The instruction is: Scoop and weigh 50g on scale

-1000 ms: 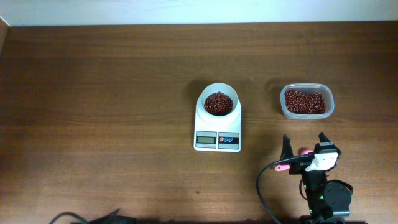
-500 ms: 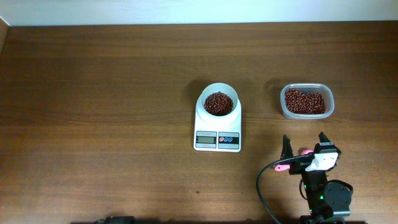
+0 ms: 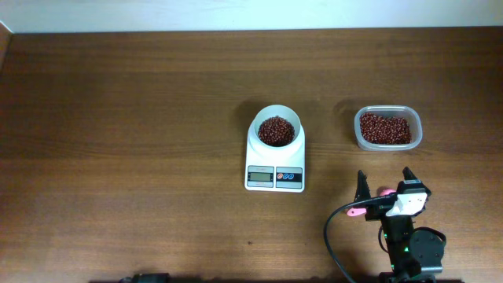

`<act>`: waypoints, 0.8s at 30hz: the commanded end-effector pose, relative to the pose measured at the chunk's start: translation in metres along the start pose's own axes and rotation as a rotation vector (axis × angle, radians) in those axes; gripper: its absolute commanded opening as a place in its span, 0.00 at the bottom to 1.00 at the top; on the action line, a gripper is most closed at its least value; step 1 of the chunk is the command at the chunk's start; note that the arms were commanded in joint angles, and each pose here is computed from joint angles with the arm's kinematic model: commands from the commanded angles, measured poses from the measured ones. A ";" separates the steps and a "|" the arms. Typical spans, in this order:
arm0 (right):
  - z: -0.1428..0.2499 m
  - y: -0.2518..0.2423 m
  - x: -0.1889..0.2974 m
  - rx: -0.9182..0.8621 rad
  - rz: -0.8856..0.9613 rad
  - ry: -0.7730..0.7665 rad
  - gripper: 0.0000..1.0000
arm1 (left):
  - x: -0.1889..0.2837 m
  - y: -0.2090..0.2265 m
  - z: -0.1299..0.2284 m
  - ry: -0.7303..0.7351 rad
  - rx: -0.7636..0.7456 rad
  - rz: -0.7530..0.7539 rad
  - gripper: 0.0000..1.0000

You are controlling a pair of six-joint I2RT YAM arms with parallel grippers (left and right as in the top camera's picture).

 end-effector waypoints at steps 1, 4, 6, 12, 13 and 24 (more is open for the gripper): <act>0.003 0.001 0.000 -0.006 0.000 0.001 0.99 | 0.003 -0.003 -0.004 -0.023 0.022 0.004 0.99; 0.003 0.001 0.000 -0.006 0.000 0.001 0.99 | 0.003 -0.003 -0.004 -0.023 0.021 0.004 0.99; 0.003 0.001 0.000 -0.006 0.000 0.001 0.99 | 0.003 -0.003 -0.004 -0.022 0.022 0.002 0.99; 0.003 0.001 0.000 -0.006 0.000 0.001 0.99 | 0.003 -0.002 -0.003 -0.020 0.022 -0.001 0.99; 0.003 0.001 0.000 -0.006 0.000 0.001 0.99 | 0.003 -0.002 -0.003 -0.018 0.021 -0.004 0.99; 0.003 0.001 0.000 -0.006 0.000 0.001 0.99 | 0.003 0.000 -0.002 -0.010 0.023 -0.014 0.99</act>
Point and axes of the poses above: each gripper's point midway between its finger pads, its own x axis back along the fingers, its own y axis along the line the jaws close on, z = x × y, the point moved 2 cm from there along x, back along the fingers, and after that the axes turned 1 degree about x, right-handed, at the moved point
